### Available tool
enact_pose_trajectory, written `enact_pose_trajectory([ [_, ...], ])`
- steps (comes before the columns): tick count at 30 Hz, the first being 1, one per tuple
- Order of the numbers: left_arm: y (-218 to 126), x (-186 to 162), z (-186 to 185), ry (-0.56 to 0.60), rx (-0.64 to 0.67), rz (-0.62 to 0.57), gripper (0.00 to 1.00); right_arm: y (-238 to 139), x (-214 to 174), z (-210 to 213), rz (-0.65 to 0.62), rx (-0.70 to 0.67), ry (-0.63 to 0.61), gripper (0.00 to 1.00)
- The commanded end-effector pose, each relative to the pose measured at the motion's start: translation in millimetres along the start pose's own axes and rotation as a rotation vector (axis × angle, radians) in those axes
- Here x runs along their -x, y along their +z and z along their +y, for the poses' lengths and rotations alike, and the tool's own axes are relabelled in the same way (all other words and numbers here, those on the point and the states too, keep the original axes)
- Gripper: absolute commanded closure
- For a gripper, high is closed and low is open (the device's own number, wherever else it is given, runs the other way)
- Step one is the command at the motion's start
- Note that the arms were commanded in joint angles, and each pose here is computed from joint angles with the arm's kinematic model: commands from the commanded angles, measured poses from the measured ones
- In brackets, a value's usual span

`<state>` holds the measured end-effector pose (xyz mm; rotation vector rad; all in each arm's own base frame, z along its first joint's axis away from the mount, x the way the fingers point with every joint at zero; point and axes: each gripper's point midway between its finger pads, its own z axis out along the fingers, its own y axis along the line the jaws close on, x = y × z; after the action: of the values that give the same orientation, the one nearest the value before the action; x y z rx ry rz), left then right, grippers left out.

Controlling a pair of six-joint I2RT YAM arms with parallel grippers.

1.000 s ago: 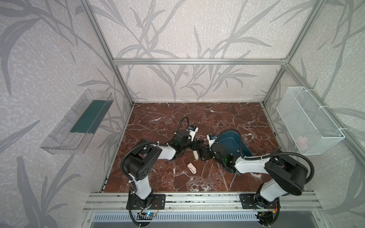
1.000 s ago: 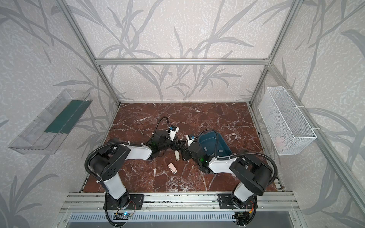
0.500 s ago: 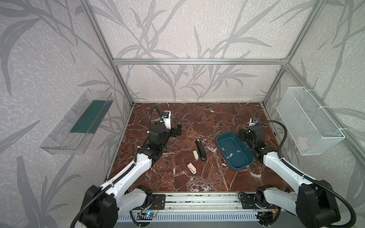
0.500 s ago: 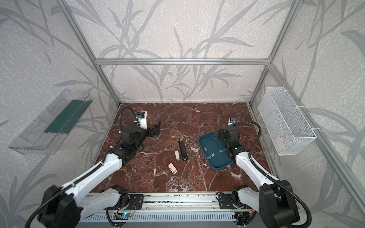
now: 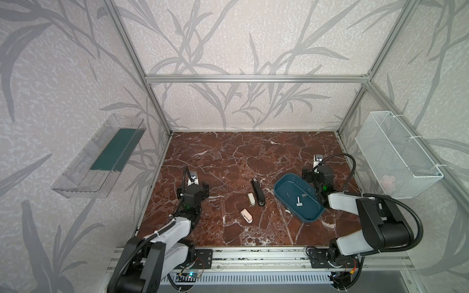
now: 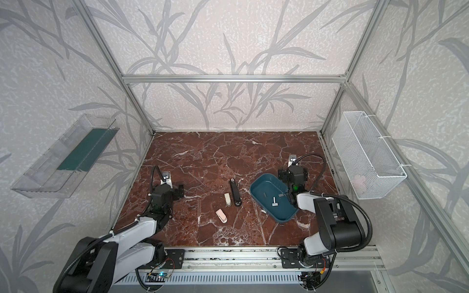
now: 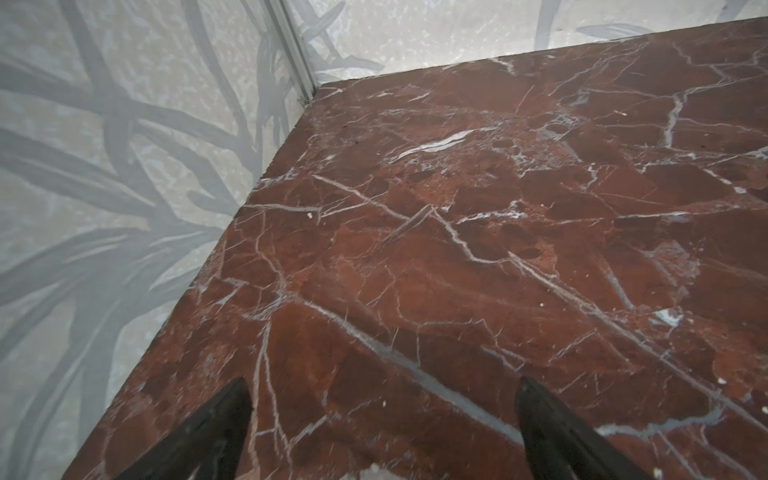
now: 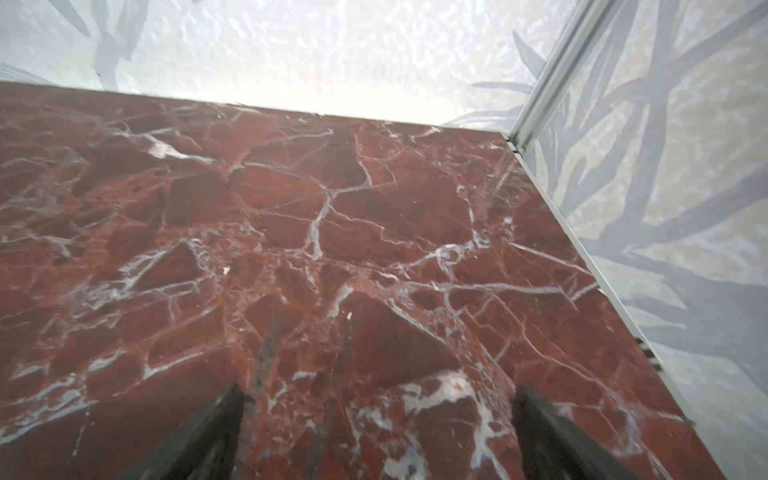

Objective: Load the staples into the stapler

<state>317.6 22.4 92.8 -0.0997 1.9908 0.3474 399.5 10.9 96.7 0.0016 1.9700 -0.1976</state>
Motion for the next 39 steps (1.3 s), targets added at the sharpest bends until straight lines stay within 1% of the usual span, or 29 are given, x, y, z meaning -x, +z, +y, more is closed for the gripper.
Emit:
enact_pose_trajectory([
  [1,14.8,45.3,-14.5,-0.073,-0.094,-0.114,0.0,-3.6,3.4,2.2,-0.061,0.031,0.024,0.01],
  [2,19.5,47.3,-14.7,-0.09,-0.087,-0.119,0.0,-3.8,4.7,1.6,-0.089,0.03,0.024,0.01],
  [4,26.2,52.4,-17.4,-0.098,-0.092,-0.146,0.0,-4.2,-1.1,4.1,-0.093,0.044,0.02,0.01],
  [6,34.5,50.9,-20.0,-0.076,-0.088,-0.097,0.0,-5.0,-2.1,0.2,-0.123,0.02,0.028,0.01],
  [7,36.6,50.2,-21.5,-0.066,-0.093,-0.081,0.0,-6.1,-3.2,-1.7,-0.114,0.011,0.037,0.01],
  [11,40.6,53.1,-25.2,-0.012,-0.103,-0.111,0.0,-6.7,-2.7,-2.2,-0.121,0.009,0.039,0.01],
  [12,40.1,47.5,-26.7,0.011,-0.112,-0.11,0.0,-6.2,-2.8,-2.1,-0.124,0.009,0.034,0.01],
  [13,42.7,45.7,-22.3,-0.021,-0.116,-0.145,0.0,-6.4,-2.6,-2.0,-0.122,0.009,0.035,0.01],
  [14,47.4,38.5,-4.8,-0.108,-0.049,-0.17,0.0,-6.3,-2.5,-1.9,-0.123,0.01,0.035,0.01],
  [15,52.4,33.5,5.2,-0.15,-0.024,-0.203,0.0,-5.8,-2.3,-1.4,-0.123,0.012,0.032,0.01],
  [16,51.0,38.0,7.8,-0.159,-0.021,-0.251,0.0,-4.7,-2.3,-0.5,-0.115,0.016,0.031,0.01],
  [17,49.9,37.1,5.7,-0.167,-0.039,-0.224,0.0,-4.6,-2.5,0.2,-0.114,0.015,0.026,0.01],
  [20,64.9,34.3,-6.9,-0.104,-0.086,-0.085,0.01,-4.7,-2.2,0.4,-0.116,0.016,0.027,0.01],
  [21,69.3,33.8,-5.3,-0.117,-0.072,-0.086,0.0,-4.6,-2.9,0.4,-0.113,0.016,0.026,0.01],
  [23,70.7,34.9,7.2,-0.15,-0.005,-0.114,0.01,-4.7,-2.6,0.9,-0.114,0.017,0.024,0.01],
  [24,70.8,32.9,8.5,-0.154,0.0,-0.09,0.01,-4.8,-2.4,0.8,-0.116,0.017,0.025,0.01],
  [25,70.7,32.2,8.5,-0.153,0.0,-0.083,0.0,-4.9,-3.0,0.7,-0.114,0.016,0.025,0.01],
  [27,70.4,35.0,8.9,-0.151,0.003,-0.116,0.01,-4.9,-2.9,0.8,-0.114,0.017,0.025,0.01],
  [29,70.4,33.0,8.7,-0.153,0.004,-0.096,0.01,-4.6,-2.3,1.2,-0.115,0.018,0.023,0.01],
  [32,70.2,34.9,8.8,-0.152,0.003,-0.11,0.01,-3.6,-1.7,5.3,-0.111,0.029,0.004,0.01],
  [39,70.3,34.7,8.7,-0.152,0.003,-0.11,0.01,-3.9,-1.7,5.5,-0.112,0.03,0.006,0.01],
])
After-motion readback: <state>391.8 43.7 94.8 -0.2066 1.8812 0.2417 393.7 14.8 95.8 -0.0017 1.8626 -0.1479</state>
